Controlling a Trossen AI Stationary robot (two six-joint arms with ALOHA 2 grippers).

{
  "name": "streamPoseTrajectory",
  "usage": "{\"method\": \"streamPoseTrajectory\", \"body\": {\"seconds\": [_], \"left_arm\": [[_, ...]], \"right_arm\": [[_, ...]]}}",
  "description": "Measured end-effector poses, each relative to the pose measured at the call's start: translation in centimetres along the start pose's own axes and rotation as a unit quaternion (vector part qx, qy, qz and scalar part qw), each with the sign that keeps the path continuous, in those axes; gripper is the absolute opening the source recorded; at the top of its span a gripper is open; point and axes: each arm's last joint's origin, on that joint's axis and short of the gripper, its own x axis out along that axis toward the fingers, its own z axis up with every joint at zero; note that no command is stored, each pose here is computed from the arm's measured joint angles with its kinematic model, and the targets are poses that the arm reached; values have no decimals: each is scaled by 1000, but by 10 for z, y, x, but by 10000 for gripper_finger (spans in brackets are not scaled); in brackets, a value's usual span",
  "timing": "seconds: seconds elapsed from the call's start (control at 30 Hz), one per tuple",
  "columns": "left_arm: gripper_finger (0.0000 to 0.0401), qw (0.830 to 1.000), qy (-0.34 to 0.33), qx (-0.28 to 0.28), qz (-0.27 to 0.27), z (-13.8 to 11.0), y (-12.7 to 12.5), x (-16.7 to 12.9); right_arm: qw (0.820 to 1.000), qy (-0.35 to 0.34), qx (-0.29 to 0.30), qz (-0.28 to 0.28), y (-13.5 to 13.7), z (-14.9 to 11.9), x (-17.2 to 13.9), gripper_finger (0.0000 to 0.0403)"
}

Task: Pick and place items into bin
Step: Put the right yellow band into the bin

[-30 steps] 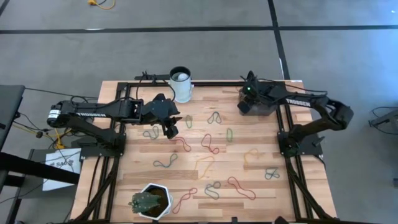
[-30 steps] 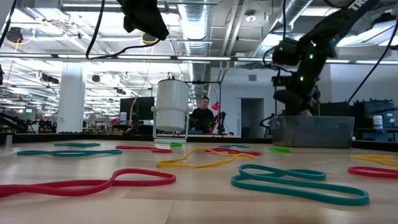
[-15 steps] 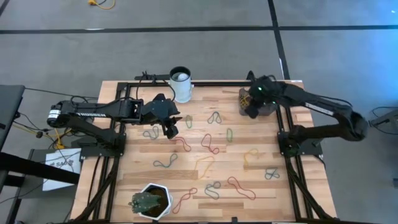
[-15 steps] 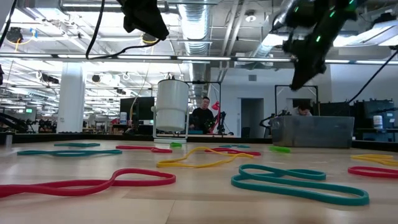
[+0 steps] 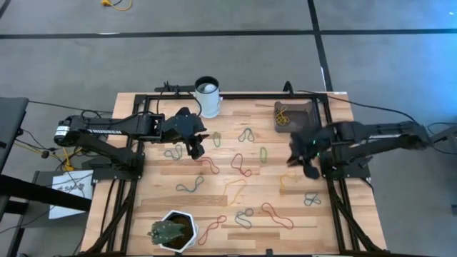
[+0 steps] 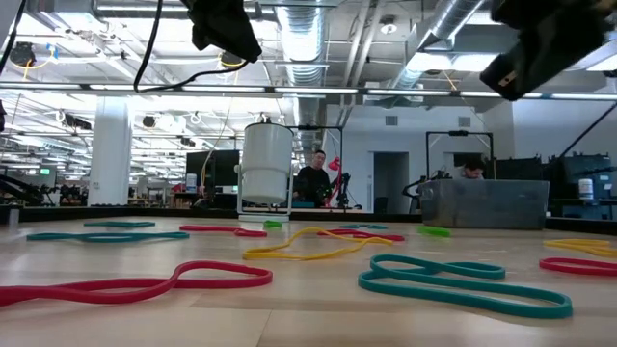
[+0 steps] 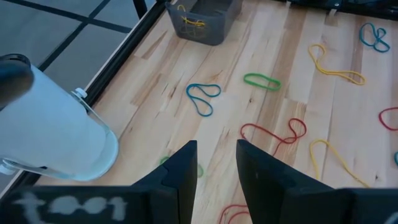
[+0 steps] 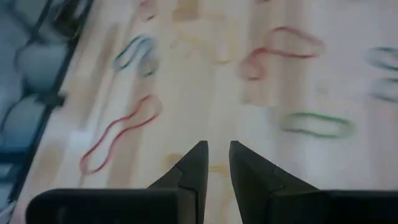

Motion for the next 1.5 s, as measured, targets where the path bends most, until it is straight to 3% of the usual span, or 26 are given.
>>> {"method": "streamPoseTrajectory", "body": {"seconds": [0.17, 0.3, 0.57, 0.8, 0.97, 1.37, 1.5], "left_arm": [[103, 1000, 0, 4, 0, 0, 0, 0], [103, 1000, 0, -4, -1, 0, 0, 0], [103, 1000, 0, -11, -2, 0, 0, 0], [103, 1000, 1, -11, -4, 0, 0, 0], [103, 1000, 1, -11, -4, 0, 0, 0], [103, 1000, 1, -11, -4, 0, 0, 0], [103, 1000, 1, -11, -4, 0, 0, 0]], "right_arm": [[998, 47, -22, 40, 20, 7, 28, 59], [994, 104, 6, 45, 26, 7, 51, 59], [973, 224, 39, -38, 16, -4, 101, 59], [951, 301, 37, -65, 3, -16, 133, 58], [938, 327, 22, -112, -7, -22, 144, 58], [942, 326, 25, -79, -7, -22, 147, 58], [945, 313, 16, -94, -7, -21, 149, 58]]}}
